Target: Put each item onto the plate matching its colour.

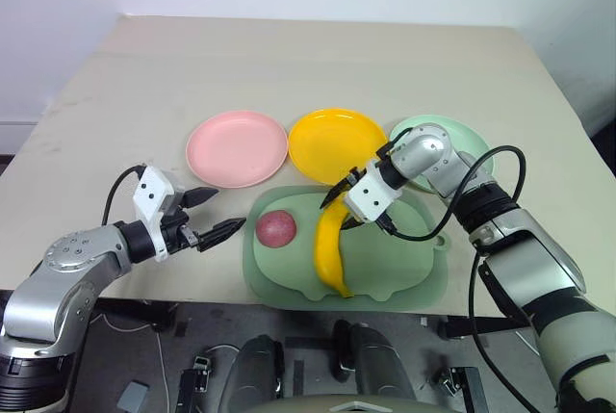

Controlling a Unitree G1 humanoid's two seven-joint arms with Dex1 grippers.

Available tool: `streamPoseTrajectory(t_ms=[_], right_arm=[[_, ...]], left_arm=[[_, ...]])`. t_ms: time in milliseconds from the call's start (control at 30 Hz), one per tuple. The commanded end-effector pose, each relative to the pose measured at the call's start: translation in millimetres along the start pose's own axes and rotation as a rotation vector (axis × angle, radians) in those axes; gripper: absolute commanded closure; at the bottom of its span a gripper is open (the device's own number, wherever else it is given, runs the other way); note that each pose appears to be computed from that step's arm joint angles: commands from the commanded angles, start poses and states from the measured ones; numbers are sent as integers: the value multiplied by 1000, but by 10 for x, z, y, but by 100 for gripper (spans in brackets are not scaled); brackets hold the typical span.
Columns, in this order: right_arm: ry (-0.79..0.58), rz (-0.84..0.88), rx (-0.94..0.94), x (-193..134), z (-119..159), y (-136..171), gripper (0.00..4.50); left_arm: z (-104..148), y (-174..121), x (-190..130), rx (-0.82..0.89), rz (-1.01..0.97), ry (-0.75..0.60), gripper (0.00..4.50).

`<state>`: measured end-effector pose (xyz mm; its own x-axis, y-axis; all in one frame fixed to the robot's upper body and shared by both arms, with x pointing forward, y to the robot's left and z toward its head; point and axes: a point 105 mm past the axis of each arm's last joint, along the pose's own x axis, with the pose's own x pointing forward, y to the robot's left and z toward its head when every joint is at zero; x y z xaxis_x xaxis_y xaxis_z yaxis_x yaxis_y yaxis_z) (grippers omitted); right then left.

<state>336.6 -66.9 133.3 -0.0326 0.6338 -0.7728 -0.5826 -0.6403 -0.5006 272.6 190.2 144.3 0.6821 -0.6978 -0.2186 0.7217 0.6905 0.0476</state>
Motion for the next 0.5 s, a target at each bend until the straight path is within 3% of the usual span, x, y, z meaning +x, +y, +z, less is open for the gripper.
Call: streamPoseTrajectory(t_ms=[33,300,433,500], right_arm=[[-11,-21,-39,-104,67,-75,278],[-135,-198,-2,-504,338,-417,278],[-52,-316,91,-709,163,-620,278],[99,-429,138,-838,-97,-759,278]], left_arm=[[127,-3,-42,41,10,-37,0],[132,11,-48,41,9,-36,0],[139,12,-41,41,5,-39,0],[145,14,-33,41,2,-41,0]])
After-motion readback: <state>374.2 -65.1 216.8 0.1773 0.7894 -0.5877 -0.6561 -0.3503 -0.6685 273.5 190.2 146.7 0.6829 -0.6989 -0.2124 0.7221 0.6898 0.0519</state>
